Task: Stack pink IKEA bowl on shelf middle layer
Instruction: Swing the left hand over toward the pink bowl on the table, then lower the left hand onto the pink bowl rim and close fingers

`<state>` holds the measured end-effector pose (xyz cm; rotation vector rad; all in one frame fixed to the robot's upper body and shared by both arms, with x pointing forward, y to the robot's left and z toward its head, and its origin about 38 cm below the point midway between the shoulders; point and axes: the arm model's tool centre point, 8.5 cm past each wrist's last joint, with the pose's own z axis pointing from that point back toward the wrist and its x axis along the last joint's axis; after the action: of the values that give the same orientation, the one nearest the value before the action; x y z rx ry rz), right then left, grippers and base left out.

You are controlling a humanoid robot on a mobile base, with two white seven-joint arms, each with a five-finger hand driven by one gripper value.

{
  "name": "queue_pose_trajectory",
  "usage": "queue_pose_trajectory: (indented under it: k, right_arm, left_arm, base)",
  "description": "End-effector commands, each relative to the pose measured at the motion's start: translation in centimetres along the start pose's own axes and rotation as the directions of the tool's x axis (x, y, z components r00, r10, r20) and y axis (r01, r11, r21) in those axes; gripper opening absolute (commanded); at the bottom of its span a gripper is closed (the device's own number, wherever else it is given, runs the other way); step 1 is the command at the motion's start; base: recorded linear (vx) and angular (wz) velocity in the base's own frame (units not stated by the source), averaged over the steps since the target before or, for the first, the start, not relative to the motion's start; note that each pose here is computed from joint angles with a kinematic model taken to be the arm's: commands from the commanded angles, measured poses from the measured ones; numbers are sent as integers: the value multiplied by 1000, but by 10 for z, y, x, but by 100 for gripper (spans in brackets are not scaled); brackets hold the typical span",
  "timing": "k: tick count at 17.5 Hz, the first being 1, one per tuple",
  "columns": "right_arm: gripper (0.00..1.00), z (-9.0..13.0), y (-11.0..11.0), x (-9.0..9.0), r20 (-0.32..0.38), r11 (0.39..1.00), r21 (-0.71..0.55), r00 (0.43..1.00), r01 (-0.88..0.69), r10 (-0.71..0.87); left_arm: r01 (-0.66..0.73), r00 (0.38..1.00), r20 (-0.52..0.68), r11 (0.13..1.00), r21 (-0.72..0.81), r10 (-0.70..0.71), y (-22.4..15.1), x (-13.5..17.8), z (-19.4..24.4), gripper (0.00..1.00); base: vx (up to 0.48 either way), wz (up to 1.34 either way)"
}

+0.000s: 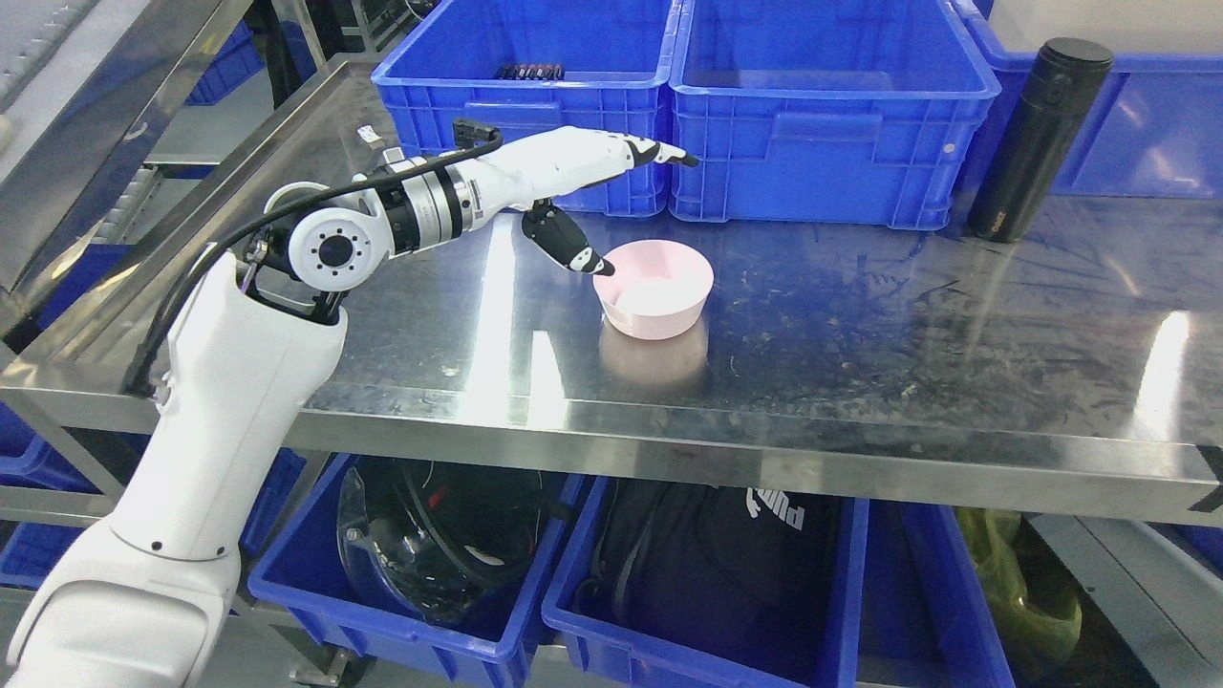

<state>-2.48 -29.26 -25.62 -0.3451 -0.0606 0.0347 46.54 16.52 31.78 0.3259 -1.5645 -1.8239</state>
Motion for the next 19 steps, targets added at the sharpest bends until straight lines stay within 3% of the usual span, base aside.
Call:
queue_pose_trajectory:
  k: [1, 6, 11, 19]
  right_arm:
    - [100, -3, -11, 6, 17, 1000, -18, 1000, -1, 1]
    - [100, -3, -11, 6, 17, 1000, -18, 1000, -1, 1]
    - [100, -3, -11, 6, 18, 1000, -18, 1000, -2, 3]
    - [100, -3, -11, 6, 18, 1000, -18, 1000, -2, 3]
  left_arm:
    - [104, 990, -73, 967, -233, -124, -10, -9, 8, 92]
    - [150, 980, -70, 921, -360, -187, -43, -3, -9, 92]
    - [152, 977, -82, 911, -383, -197, -47, -4, -13, 95]
    - [113, 984, -82, 913, -392, -157, -57, -2, -40, 90]
  base:
    - [0, 0]
    - [0, 0]
    - [0, 0]
    - [0, 0]
